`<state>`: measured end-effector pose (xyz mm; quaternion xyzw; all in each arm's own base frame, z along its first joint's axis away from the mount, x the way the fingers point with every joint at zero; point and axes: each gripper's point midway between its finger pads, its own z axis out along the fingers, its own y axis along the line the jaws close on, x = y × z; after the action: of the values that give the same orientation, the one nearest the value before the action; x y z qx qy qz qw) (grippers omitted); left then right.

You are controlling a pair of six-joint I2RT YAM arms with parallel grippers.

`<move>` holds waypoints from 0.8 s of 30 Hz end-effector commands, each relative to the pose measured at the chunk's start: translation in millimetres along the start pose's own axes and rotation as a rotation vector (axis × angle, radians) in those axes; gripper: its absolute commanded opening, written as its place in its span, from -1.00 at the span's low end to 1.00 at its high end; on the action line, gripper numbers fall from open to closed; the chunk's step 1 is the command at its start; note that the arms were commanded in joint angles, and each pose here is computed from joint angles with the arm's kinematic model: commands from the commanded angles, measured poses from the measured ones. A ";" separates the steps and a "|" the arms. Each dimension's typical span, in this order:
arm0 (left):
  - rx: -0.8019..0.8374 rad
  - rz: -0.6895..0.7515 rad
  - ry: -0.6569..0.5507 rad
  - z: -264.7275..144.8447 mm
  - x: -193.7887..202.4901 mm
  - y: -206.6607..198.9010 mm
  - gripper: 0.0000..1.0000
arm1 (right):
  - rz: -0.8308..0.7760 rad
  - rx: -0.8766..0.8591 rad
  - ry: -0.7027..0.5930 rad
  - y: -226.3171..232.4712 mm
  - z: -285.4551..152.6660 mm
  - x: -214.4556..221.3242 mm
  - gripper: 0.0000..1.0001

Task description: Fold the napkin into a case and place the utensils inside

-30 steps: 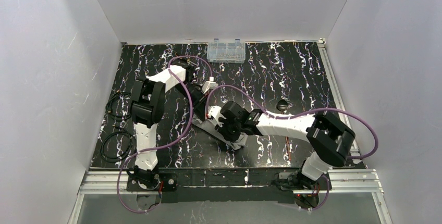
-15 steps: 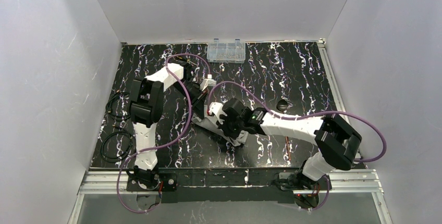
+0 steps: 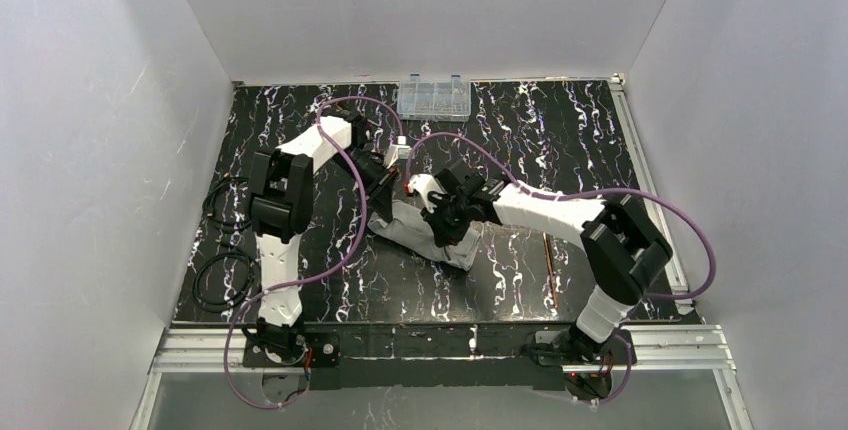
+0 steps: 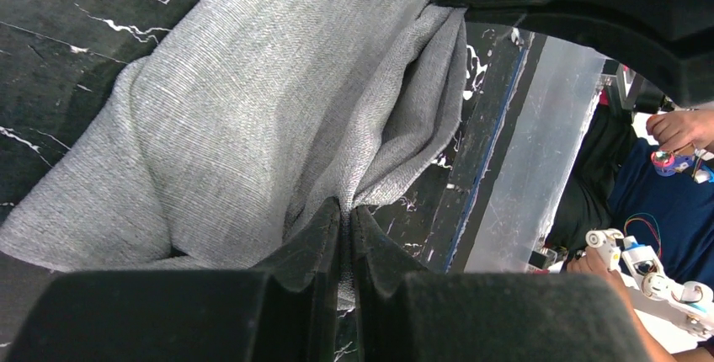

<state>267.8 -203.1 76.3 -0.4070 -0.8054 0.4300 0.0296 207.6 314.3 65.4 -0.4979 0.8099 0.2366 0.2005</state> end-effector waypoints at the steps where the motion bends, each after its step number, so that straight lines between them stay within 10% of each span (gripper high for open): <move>1: 0.020 -0.023 -0.019 0.4 -7.5 2.3 -0.87 | 0.000 -0.067 0.024 -2.5 -0.7 -2.1 -0.97; 11: -0.038 -0.095 -0.014 5.4 -10.1 21.1 -0.86 | 0.031 -0.062 0.016 -23.0 2.3 -9.1 -0.82; 16: -0.035 -0.103 -0.007 7.3 -7.5 22.4 -0.86 | 0.014 -0.033 -0.037 -26.4 -5.8 -26.5 -0.01; 24: -0.006 -0.110 -0.023 9.3 -9.9 18.5 -0.86 | 0.026 -0.179 -0.335 -3.3 -13.7 -98.4 0.48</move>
<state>281.1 -205.9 55.0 -0.3663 -0.8332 0.4119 0.0440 238.0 329.7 73.3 -0.4747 0.8041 0.2929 0.2055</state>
